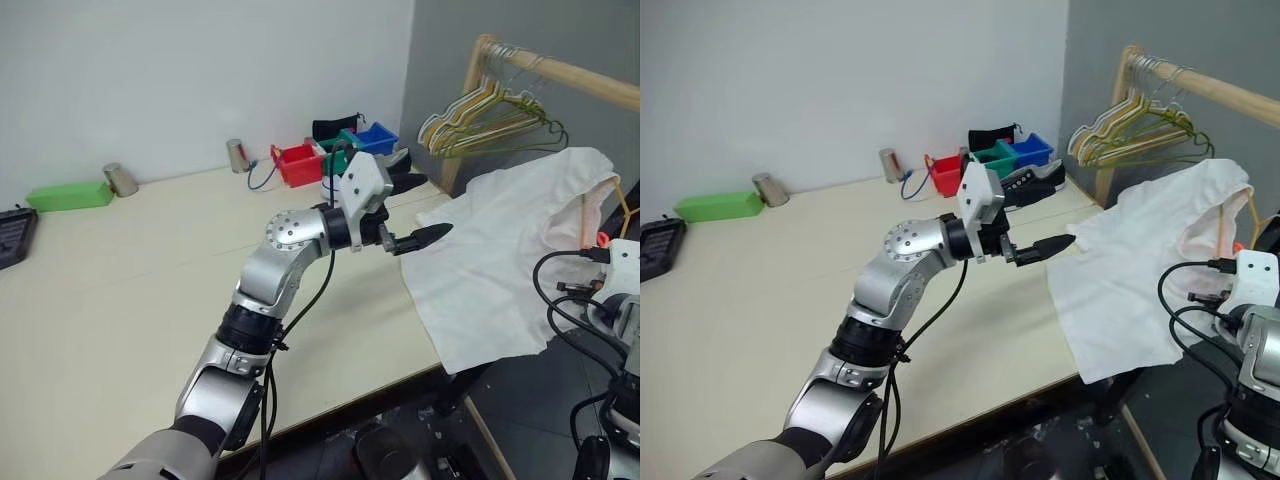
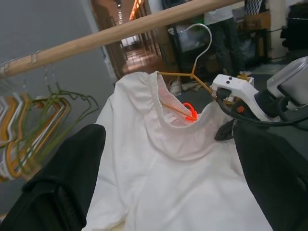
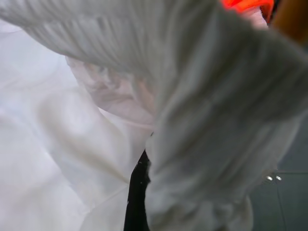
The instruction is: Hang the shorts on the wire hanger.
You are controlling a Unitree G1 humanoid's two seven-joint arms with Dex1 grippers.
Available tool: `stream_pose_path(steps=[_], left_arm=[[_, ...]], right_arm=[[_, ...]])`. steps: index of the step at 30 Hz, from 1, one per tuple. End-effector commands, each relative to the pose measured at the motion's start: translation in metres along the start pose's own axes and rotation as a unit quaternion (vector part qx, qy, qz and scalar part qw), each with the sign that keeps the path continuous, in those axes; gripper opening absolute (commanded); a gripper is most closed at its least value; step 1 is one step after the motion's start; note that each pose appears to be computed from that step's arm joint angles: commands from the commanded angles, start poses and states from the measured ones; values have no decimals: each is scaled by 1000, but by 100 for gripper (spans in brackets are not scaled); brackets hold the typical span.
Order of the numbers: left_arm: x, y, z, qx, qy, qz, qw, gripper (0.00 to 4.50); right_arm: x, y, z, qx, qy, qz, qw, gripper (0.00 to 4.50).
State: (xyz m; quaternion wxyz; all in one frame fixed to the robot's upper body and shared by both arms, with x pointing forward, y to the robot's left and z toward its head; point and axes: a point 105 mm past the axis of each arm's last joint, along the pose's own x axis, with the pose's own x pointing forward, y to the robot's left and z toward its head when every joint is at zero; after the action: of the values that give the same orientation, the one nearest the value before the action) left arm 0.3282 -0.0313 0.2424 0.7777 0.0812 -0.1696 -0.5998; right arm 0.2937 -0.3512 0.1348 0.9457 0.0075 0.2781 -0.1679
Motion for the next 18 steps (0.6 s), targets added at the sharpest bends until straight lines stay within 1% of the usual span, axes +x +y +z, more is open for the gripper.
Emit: stream_pose_path(steps=[1,4,9,11,13,18], left_arm=[[17,0,17,34,-25,-2,999,449],[27,-1,22,44,-35,-3,998,449],[35,-3,24,53,-40,-8,998,449],[35,-3,25,55,-41,-8,998,449],[35,-4,24,54,-41,-9,998,449],[31,-6,23,55,-35,-10,998,449]], right_arm=[[-5,-9,50,-26,-80,-24,996,0],[-4,-17,72,-41,-104,-46,993,0],[3,-27,85,-46,-111,-64,991,0],[4,-28,88,-53,-114,-66,990,0],[6,-25,88,-40,-110,-55,992,0],[12,-18,81,22,-85,-23,996,0]])
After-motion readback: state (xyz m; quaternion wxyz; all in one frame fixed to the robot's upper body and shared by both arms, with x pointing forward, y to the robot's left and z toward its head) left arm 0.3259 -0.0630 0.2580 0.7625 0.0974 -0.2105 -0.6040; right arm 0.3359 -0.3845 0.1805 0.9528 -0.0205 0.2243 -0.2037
